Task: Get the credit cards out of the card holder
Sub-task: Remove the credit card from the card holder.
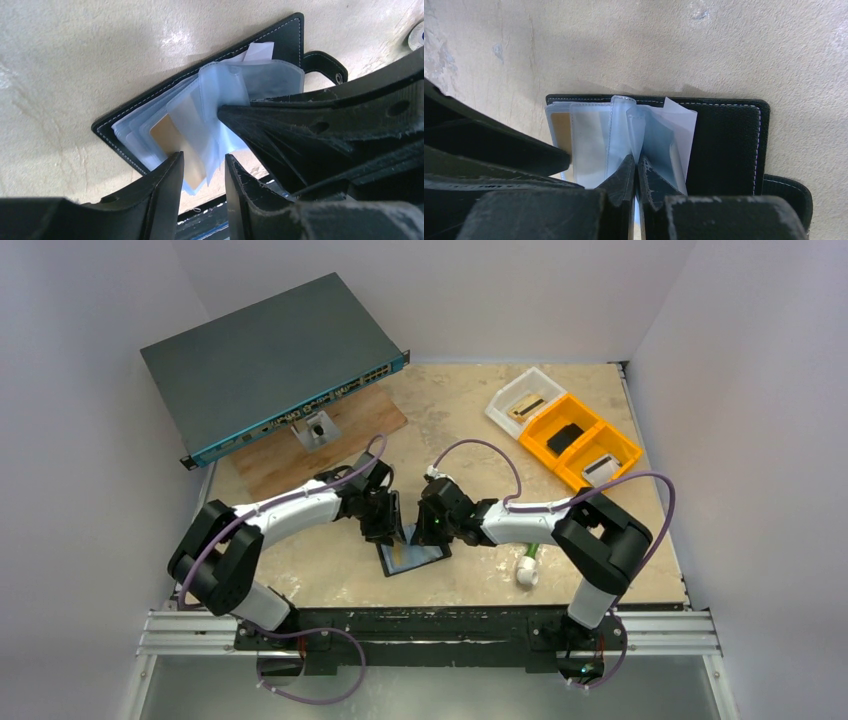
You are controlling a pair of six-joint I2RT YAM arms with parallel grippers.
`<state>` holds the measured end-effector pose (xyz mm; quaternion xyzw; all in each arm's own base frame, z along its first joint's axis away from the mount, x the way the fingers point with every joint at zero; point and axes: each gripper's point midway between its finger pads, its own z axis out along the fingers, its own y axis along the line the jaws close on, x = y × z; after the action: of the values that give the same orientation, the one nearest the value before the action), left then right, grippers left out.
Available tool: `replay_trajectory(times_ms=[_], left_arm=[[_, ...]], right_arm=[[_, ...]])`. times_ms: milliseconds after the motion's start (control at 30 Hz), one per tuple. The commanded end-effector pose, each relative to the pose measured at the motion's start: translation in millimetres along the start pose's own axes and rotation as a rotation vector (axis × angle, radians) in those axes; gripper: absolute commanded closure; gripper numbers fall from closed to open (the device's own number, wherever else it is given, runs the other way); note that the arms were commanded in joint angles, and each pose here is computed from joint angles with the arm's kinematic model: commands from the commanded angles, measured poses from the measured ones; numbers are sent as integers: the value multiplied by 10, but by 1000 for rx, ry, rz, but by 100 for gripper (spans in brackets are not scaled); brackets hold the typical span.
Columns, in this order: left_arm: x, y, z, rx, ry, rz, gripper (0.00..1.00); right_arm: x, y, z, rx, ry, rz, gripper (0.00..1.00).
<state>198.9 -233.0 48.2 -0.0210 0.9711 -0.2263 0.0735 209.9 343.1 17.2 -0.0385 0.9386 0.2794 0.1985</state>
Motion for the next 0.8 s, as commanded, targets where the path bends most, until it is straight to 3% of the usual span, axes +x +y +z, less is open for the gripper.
replay_trajectory(times_ms=[0, 167, 300, 767], left_arm=[[-93, -170, 53, 69, -12, 24, 65], [-75, -128, 141, 59, 4, 13, 73], [-63, -91, 168, 49, 5, 4, 74], [-63, -320, 165, 190, 14, 39, 58]], right_arm=[[319, -292, 35, 84, 93, 3, 100], [265, -202, 0, 54, 80, -1, 100], [174, -87, -81, 28, 61, -8, 92], [-117, 89, -402, 41, -15, -30, 59]])
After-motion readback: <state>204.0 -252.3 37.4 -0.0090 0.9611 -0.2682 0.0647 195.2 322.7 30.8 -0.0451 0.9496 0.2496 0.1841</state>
